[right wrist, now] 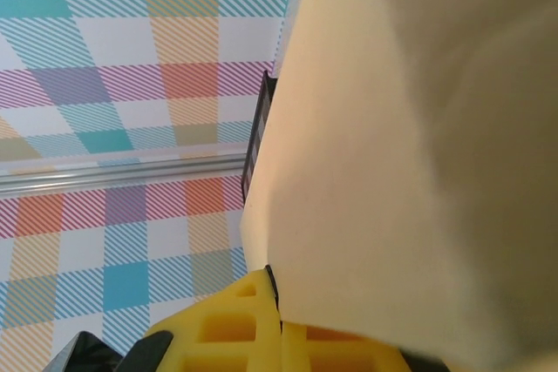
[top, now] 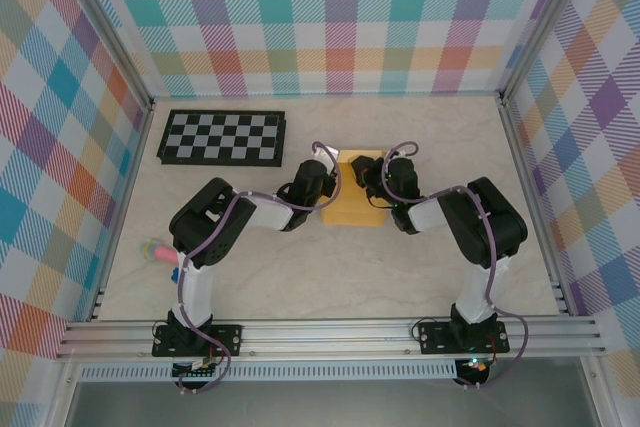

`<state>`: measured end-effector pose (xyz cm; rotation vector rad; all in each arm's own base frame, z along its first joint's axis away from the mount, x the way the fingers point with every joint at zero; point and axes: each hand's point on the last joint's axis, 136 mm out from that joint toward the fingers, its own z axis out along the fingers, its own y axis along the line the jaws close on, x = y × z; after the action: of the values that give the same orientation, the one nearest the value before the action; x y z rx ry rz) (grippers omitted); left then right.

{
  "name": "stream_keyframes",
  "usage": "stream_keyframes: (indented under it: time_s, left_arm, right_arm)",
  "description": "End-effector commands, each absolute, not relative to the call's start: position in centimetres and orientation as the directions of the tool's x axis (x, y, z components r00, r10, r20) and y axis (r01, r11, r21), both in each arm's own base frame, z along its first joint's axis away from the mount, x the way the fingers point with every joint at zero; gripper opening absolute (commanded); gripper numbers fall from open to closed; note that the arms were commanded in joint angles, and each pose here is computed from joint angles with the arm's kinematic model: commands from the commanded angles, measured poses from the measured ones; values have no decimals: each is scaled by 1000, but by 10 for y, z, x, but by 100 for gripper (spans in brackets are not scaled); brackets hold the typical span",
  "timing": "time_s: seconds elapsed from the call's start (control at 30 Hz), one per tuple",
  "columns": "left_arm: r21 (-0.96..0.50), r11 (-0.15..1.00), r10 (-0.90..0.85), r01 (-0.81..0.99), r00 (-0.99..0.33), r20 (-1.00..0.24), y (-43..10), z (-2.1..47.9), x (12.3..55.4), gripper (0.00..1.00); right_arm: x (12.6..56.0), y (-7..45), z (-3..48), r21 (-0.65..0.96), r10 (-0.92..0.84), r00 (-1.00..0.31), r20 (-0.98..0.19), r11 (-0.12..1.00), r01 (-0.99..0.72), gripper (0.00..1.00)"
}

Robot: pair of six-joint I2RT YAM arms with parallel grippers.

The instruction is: Fold the paper box

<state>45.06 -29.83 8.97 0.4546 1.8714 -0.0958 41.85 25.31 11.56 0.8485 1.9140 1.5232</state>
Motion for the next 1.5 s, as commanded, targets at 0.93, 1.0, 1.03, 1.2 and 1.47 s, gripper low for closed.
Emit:
stream_keyframes:
  time_s: [0.93, 1.0, 1.03, 1.2, 1.47]
  left_arm:
    - [29, 799, 300, 600, -356, -885, -311, 115, 442, 0]
    - [20, 800, 306, 599, -380, -873, -308, 115, 444, 0]
    - [16, 798, 309, 603, -387, -869, -307, 114, 444, 0]
    - [-13, 797, 296, 604, -409, -863, -300, 116, 443, 0]
    - [70, 795, 340, 602, -348, -873, -290, 108, 443, 0]
  right_arm:
    - [332, 133, 195, 763, 547, -803, -235, 616, 197, 60]
    - [335, 119, 189, 748, 532, -812, -238, 634, 196, 61]
    - [338, 114, 188, 744, 517, -817, -258, 645, 173, 62]
    - [343, 108, 177, 690, 354, -848, -394, 723, -19, 63]
    - [347, 102, 157, 566, 221, -772, -596, 798, -208, 66]
